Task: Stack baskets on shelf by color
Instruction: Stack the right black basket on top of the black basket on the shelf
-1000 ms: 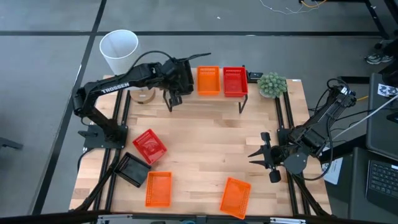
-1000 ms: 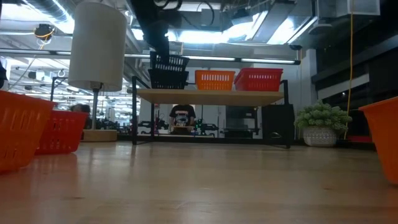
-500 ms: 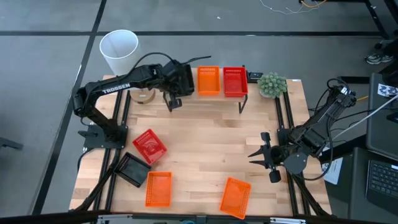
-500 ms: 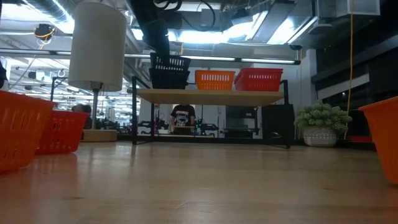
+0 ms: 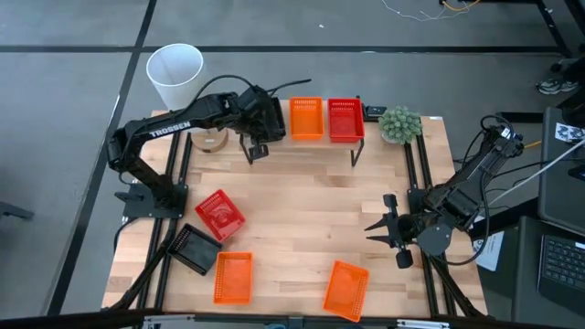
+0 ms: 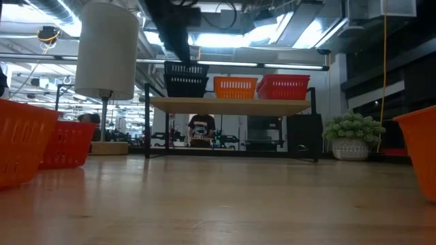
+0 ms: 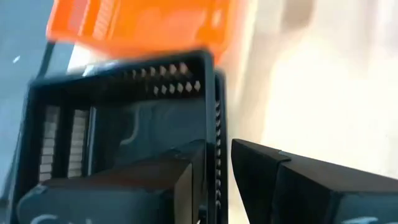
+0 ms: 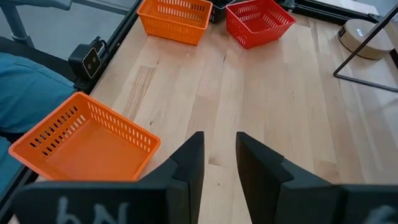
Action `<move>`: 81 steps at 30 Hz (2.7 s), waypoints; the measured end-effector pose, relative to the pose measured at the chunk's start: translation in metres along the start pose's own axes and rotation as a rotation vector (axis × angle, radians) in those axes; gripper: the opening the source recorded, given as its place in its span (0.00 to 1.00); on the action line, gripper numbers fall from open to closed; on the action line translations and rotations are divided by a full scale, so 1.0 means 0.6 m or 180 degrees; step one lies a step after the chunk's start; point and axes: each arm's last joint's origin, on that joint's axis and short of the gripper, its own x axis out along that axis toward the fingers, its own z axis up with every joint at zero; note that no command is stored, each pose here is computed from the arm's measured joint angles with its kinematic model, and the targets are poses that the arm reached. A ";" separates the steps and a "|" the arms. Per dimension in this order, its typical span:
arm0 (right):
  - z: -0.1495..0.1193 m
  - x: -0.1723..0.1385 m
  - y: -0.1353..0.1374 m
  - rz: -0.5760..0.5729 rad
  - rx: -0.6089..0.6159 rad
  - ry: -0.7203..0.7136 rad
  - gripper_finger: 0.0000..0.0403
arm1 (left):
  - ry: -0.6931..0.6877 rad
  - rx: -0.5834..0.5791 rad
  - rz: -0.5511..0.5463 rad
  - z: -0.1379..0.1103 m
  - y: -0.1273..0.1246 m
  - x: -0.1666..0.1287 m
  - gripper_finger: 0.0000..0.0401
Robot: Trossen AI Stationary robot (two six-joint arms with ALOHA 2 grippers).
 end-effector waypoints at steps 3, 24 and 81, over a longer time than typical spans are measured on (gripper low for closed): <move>0.000 0.000 0.000 0.0000 -0.0019 0.0000 0.23 | -0.0166 0.0002 -0.0096 0.016 -0.003 -0.017 0.18; 0.000 0.000 0.000 0.0000 -0.0028 0.0003 0.23 | 0.0168 -0.0042 0.0213 0.017 -0.012 -0.005 0.18; 0.000 0.000 0.000 0.0004 -0.0094 0.0004 0.23 | 0.0879 0.0211 0.1393 -0.019 0.053 -0.012 0.18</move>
